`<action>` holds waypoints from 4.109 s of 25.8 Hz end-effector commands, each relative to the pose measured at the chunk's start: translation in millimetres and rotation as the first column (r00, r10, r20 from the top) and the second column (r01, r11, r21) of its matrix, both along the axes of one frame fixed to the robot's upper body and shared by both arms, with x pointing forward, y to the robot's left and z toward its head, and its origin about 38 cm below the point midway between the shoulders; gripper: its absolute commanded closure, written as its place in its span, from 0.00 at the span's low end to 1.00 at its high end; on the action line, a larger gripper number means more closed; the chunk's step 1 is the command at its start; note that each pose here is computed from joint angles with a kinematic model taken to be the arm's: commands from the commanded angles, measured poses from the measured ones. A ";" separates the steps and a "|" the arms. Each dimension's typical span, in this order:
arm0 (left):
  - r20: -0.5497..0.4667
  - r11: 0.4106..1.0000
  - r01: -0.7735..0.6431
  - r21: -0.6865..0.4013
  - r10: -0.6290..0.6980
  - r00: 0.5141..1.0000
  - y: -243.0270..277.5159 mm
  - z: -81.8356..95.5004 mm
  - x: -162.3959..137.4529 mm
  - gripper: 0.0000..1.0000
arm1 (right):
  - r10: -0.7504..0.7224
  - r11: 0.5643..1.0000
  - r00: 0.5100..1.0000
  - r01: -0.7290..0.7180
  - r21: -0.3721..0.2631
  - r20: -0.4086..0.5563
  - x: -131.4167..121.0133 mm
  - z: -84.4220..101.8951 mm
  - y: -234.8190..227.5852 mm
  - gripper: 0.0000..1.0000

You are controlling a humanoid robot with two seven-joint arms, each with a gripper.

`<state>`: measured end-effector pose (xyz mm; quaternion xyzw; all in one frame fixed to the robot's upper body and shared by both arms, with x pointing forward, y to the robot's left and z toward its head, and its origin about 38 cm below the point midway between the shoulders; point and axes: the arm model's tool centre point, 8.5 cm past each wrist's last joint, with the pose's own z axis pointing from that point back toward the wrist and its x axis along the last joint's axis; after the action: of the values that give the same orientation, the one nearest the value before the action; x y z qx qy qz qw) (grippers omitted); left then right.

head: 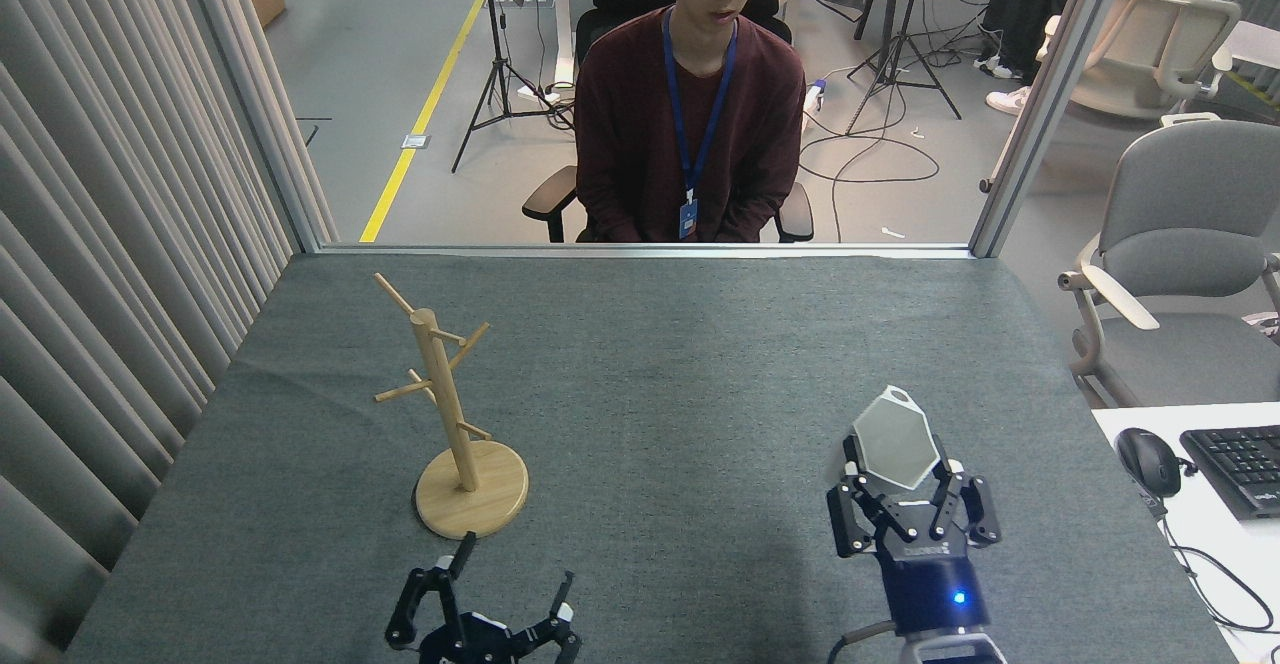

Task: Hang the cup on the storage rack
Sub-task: 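Lift the cup with the right gripper and carry it toward the left gripper, then grasp the white cup with the left gripper beside the right gripper, then open the right gripper and withdraw it from the cup, then carry the cup with the left gripper to a peg of the wooden stand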

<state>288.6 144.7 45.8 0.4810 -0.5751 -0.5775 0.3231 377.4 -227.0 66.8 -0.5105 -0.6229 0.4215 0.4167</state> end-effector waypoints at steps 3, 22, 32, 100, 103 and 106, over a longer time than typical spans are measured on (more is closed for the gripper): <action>-0.011 0.990 0.138 0.013 -0.137 0.990 -40.9 -4.5 -7.9 0.01 | 0.126 0.992 0.988 -0.128 0.019 0.091 -11.8 30.7 70.0 0.32; -0.022 0.983 0.184 0.022 -0.184 0.983 -54.3 -9.6 -2.7 0.01 | 0.286 0.955 0.957 -0.289 0.070 0.044 -78.4 20.1 182.7 0.31; -0.022 0.984 0.179 0.024 -0.178 0.984 -52.6 -9.7 -2.1 0.01 | 0.337 0.939 0.941 -0.339 0.061 0.039 -96.1 20.5 211.9 0.31; 0.170 0.962 -0.267 0.046 0.256 0.952 67.4 35.4 30.7 0.49 | -0.142 0.989 0.977 0.148 0.025 -0.160 -57.0 -29.8 10.2 0.02; 0.211 0.929 -0.356 0.097 0.331 0.920 104.1 41.5 35.2 0.49 | -0.142 0.989 0.977 0.147 0.024 -0.160 -57.0 -29.8 11.6 0.02; 0.283 0.863 -0.451 0.228 0.384 0.879 126.4 42.2 38.0 0.49 | -0.142 0.989 0.977 0.147 0.022 -0.160 -57.0 -29.8 11.7 0.02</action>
<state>323.7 247.5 85.0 0.6574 -0.4553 -0.5072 0.3213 320.6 -215.2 37.1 -0.5123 -0.5566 0.4178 0.5032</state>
